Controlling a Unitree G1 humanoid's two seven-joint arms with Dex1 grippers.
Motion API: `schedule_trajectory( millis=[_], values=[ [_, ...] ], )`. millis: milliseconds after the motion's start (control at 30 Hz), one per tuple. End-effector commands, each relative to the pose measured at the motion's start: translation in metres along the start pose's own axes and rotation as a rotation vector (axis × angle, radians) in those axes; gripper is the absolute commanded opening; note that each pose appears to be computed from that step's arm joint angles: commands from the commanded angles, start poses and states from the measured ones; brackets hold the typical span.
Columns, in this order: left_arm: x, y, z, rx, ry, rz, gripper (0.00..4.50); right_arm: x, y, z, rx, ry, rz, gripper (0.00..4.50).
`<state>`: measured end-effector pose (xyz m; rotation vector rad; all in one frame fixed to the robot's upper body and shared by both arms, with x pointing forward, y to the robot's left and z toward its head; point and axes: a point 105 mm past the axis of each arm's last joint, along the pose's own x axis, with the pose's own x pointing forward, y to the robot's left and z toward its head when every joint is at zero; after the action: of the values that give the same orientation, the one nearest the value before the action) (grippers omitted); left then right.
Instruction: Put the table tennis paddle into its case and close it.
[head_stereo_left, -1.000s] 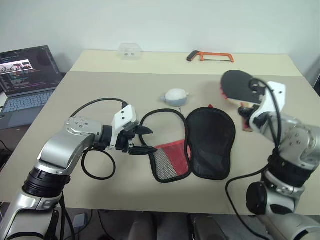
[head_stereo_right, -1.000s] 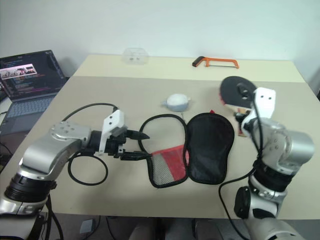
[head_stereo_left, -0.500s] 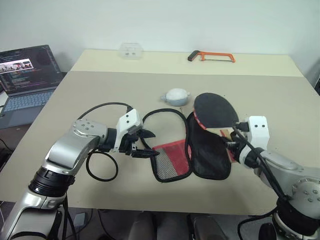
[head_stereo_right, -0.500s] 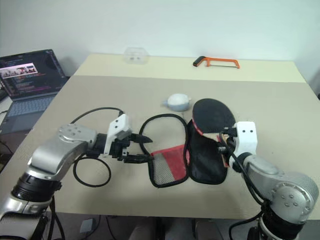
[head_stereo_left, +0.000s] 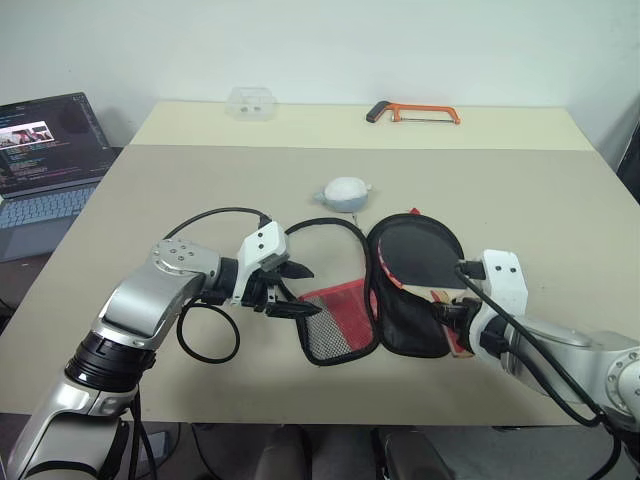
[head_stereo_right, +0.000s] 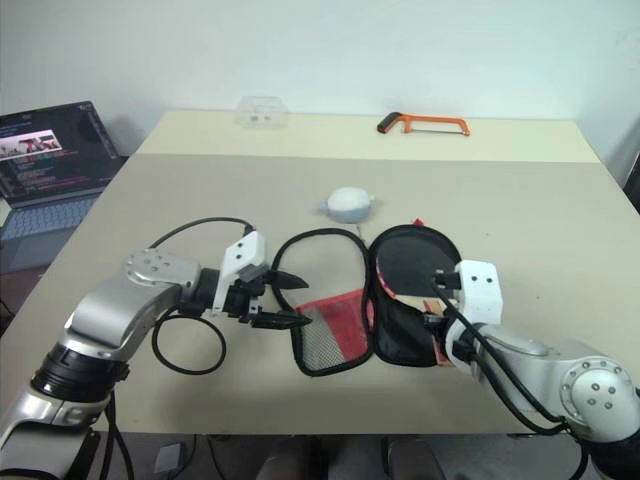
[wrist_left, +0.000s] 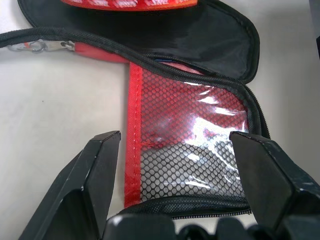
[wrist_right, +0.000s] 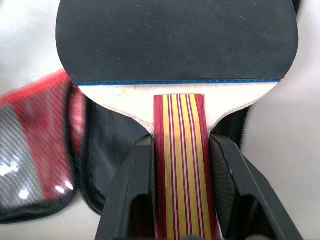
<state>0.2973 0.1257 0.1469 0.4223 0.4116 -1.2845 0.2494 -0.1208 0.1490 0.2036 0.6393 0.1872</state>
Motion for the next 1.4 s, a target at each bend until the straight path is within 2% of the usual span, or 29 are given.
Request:
schedule_trajectory(
  millis=[33,233,600,1067,1400],
  values=[
    [-0.002,0.000,0.007,0.041,-0.007,0.014,3.82,-0.008,0.013,0.016,0.012,-0.061,0.057,1.09],
    [-0.002,-0.001,0.005,0.039,-0.004,0.019,3.82,-0.005,0.016,0.022,0.010,-0.067,0.071,1.09],
    [-0.003,-0.001,0.002,0.036,0.004,0.029,3.82,0.008,0.014,0.006,0.065,0.013,0.036,1.09],
    [-0.003,0.000,-0.001,0.039,0.016,0.036,3.82,0.013,0.002,0.017,0.102,-0.003,-0.063,1.09],
    [-0.003,0.000,-0.003,0.040,0.020,0.038,3.82,0.018,-0.004,0.013,0.119,0.030,-0.103,1.09]
  ],
)
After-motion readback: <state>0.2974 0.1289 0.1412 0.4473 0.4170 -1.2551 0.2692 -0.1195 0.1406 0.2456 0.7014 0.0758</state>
